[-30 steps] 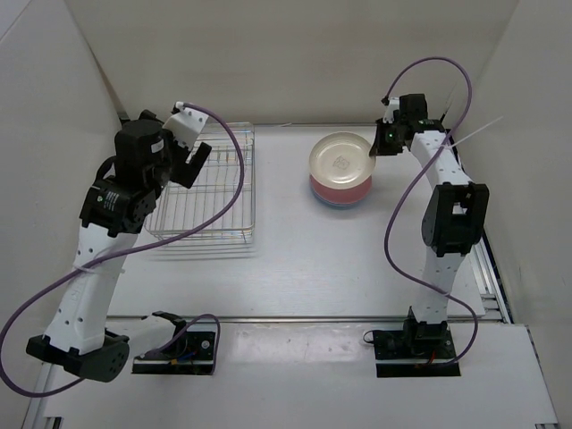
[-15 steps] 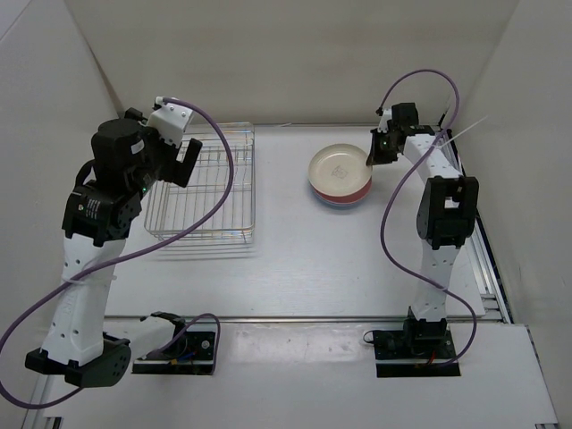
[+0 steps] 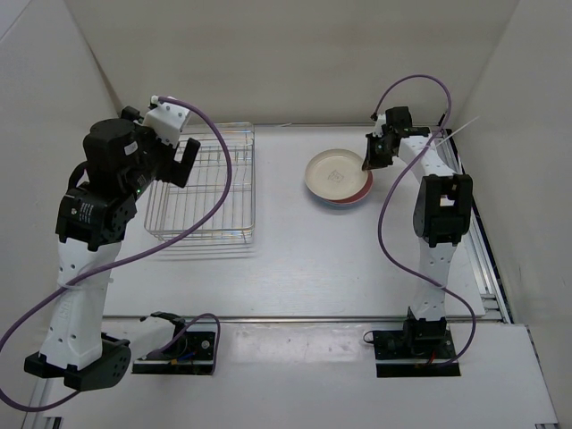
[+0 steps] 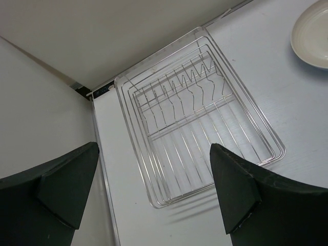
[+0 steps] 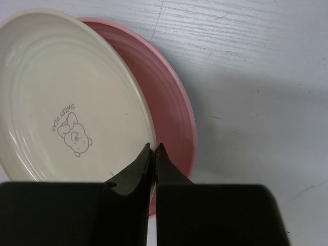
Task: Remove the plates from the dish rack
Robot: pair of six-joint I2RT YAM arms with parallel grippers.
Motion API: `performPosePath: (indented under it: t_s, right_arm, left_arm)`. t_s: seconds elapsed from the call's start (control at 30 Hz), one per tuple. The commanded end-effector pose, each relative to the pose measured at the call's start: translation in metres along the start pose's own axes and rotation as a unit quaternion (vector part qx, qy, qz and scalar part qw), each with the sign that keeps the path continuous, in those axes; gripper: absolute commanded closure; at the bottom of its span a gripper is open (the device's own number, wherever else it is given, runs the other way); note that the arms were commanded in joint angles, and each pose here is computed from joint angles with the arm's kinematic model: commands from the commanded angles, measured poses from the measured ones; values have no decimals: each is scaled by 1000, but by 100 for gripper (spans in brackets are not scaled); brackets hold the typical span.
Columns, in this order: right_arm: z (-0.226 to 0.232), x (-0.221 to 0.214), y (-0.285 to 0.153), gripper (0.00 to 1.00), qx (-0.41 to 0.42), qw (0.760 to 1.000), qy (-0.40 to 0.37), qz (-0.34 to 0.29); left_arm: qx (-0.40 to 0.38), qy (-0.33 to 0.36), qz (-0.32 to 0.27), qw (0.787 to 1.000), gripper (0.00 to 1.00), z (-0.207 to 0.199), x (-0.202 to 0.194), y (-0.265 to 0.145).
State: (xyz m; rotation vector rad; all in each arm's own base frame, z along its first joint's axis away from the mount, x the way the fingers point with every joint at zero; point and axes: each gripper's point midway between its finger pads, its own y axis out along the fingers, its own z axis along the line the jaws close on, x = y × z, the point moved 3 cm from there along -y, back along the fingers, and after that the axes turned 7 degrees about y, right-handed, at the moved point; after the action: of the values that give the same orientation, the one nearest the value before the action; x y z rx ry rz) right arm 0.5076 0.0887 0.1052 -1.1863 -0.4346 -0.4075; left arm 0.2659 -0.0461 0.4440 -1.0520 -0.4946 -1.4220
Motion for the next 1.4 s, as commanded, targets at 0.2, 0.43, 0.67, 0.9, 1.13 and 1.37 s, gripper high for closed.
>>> performPosePath:
  t_s: [0.2,0.43,0.67,0.9,1.13,1.37]
  right_arm:
    - [12,20,-10,100,19,999,-16,-32]
    - [2,19,-11,100,17,999,-13,-30]
    - [-12,22,-15,100,9,999,-6,-34]
    - [-12,13,-12,64,16,1000,-6,-14]
    - [-4,18,-22,43,34,999,-9,-20]
    - [-3,30,-49,30,19,999,-13,-47]
  left_arm:
    - [-2,-9,-18,1000,0,2,7,-11]
    - [-9,-10,-17,1000,0,0,5,-11]
    - [-7,-12,-21,1000,0,3,7,-13]
    - [-20,-11,-24,999,0,-1,9,-11]
    - [-17,-13,-22,1000,0,1,8,-11]
    - [-12,-19,-19,1000,0,3,6,-9]
